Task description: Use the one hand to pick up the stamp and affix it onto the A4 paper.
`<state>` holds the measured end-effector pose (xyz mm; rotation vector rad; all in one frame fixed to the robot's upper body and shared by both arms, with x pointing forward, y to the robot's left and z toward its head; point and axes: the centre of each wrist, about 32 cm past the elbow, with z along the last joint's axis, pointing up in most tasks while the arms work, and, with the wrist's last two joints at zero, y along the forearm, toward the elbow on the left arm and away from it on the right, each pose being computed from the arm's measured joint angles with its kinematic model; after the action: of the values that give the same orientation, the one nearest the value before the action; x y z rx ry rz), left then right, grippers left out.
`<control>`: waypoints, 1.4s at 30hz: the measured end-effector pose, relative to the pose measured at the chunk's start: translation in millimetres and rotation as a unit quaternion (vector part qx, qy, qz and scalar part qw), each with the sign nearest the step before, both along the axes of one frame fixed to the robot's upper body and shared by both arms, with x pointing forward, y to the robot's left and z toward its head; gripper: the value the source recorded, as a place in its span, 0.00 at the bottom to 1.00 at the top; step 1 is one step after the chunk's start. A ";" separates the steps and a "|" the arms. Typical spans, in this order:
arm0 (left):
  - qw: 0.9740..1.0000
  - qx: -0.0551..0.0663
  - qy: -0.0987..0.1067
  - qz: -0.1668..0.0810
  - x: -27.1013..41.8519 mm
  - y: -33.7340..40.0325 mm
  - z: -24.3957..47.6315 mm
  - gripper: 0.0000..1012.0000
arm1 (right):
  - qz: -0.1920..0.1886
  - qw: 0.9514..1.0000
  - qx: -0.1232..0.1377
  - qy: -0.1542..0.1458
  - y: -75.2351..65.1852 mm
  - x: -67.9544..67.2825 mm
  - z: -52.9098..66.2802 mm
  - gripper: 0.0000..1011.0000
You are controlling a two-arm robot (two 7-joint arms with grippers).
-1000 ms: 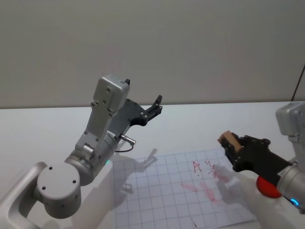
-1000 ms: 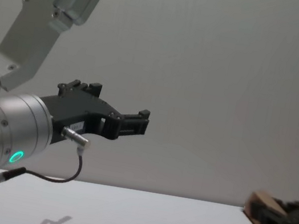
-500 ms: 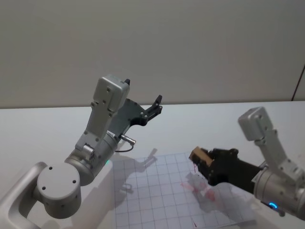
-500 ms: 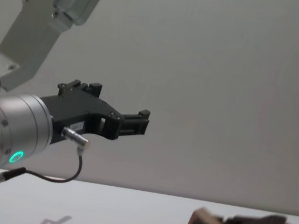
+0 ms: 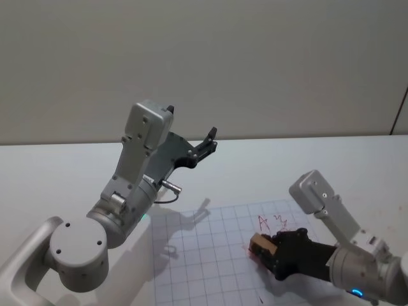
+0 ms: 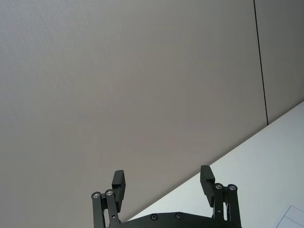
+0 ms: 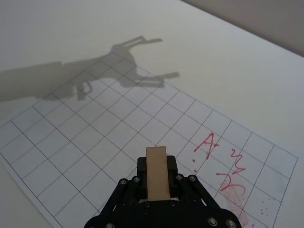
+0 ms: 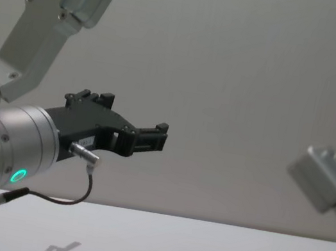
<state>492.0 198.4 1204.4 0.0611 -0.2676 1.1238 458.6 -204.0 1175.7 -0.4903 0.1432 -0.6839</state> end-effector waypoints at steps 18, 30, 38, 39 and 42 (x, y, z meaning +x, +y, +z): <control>1.000 0.000 0.000 0.000 0.0 0.0 0.0 0.99 | 0.006 1.000 -0.015 0.012 1.9 1.7 -9.9 0.22; 1.000 0.000 0.000 0.000 0.0 0.0 0.0 0.99 | -0.015 0.999 0.038 -0.022 3.4 4.9 -3.4 0.22; 1.000 0.000 0.000 0.000 0.0 0.0 0.0 0.99 | -0.054 0.993 0.085 -0.055 -5.7 5.6 6.0 0.22; 1.000 0.000 0.000 0.000 0.0 0.0 0.0 0.99 | -0.059 0.993 0.088 -0.058 -6.9 5.4 6.5 0.22; 1.000 0.000 0.000 0.000 0.0 0.0 0.0 0.99 | -0.079 0.990 0.098 -0.066 -12.9 4.1 8.1 0.22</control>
<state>492.0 198.4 1204.4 0.0611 -0.2676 1.1237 462.7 -217.0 1183.8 -0.2450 0.1236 -0.8451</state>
